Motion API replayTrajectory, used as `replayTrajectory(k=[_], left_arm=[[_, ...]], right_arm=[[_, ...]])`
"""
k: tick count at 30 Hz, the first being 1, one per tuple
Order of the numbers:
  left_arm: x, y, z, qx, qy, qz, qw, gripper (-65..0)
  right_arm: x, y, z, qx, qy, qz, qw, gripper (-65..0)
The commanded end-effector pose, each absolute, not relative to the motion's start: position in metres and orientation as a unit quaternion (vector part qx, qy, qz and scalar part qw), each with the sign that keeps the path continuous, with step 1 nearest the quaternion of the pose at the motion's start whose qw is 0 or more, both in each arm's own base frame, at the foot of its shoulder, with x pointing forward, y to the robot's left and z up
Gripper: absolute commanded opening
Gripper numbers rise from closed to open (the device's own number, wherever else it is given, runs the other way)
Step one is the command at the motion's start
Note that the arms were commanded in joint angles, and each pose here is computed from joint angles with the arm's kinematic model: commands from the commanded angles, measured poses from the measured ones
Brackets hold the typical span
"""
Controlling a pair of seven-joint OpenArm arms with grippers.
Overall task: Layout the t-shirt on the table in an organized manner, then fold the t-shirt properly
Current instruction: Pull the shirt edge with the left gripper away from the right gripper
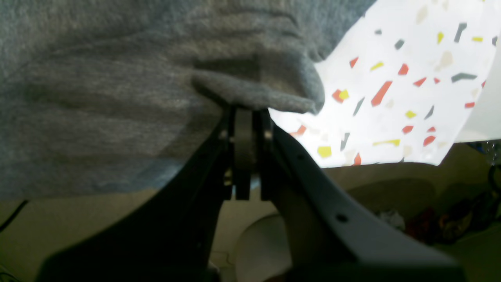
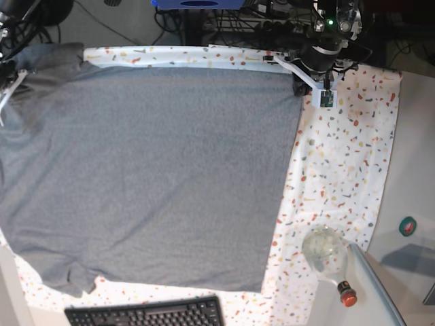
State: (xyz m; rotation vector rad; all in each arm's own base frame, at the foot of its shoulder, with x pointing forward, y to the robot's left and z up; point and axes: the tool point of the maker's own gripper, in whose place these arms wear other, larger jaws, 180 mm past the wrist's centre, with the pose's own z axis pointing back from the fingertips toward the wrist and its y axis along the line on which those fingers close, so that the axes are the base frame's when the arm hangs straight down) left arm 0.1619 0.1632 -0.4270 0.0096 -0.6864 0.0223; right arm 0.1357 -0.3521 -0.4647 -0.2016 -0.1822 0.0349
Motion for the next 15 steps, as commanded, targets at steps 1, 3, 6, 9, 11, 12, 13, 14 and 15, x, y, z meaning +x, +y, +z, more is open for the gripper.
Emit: replayTrajectory(k=[1, 3, 6, 9, 11, 12, 13, 14, 15], left_arm=[[0.164, 0.163, -0.415, 0.007, -0.355, 0.01, 0.935, -65.0], [0.159, 0.162, -0.409, 0.006, -0.357, 0.008, 0.934, -65.0], [0.158, 0.159, -0.409, 0.003, -0.356, 0.006, 0.934, -65.0], [0.157, 0.157, -0.408, 0.001, -0.357, 0.006, 0.934, -65.0], [0.157, 0.158, -0.408, 0.002, -0.357, 0.007, 0.934, -65.0], [0.158, 0.16, -0.41, 0.004, -0.356, 0.008, 0.935, -65.0], [0.158, 0.162, -0.412, 0.006, -0.353, 0.01, 0.936, -65.0], [0.158, 0.162, -0.413, 0.006, -0.352, 0.01, 0.936, -65.0], [0.16, 0.161, -0.41, 0.005, -0.356, 0.009, 0.934, -65.0]], right_arm=[[0.137, -0.364, -0.453, -0.121, -0.097, 0.023, 0.988, -65.0], [0.136, -0.365, -0.445, -0.133, -0.102, 0.029, 0.985, -65.0], [0.13, -0.368, -0.437, -0.147, -0.086, 0.031, 0.985, -65.0], [0.123, -0.364, -0.438, -0.145, -0.067, 0.027, 0.987, -65.0], [0.123, -0.36, -0.439, -0.142, -0.069, 0.026, 0.987, -65.0], [0.122, -0.359, -0.442, -0.139, -0.067, 0.026, 0.988, -65.0], [0.121, -0.357, -0.446, -0.132, -0.064, 0.025, 0.989, -65.0], [0.12, -0.356, -0.448, -0.13, -0.059, 0.026, 0.989, -65.0], [0.12, -0.356, -0.444, -0.135, -0.061, 0.027, 0.989, -65.0]])
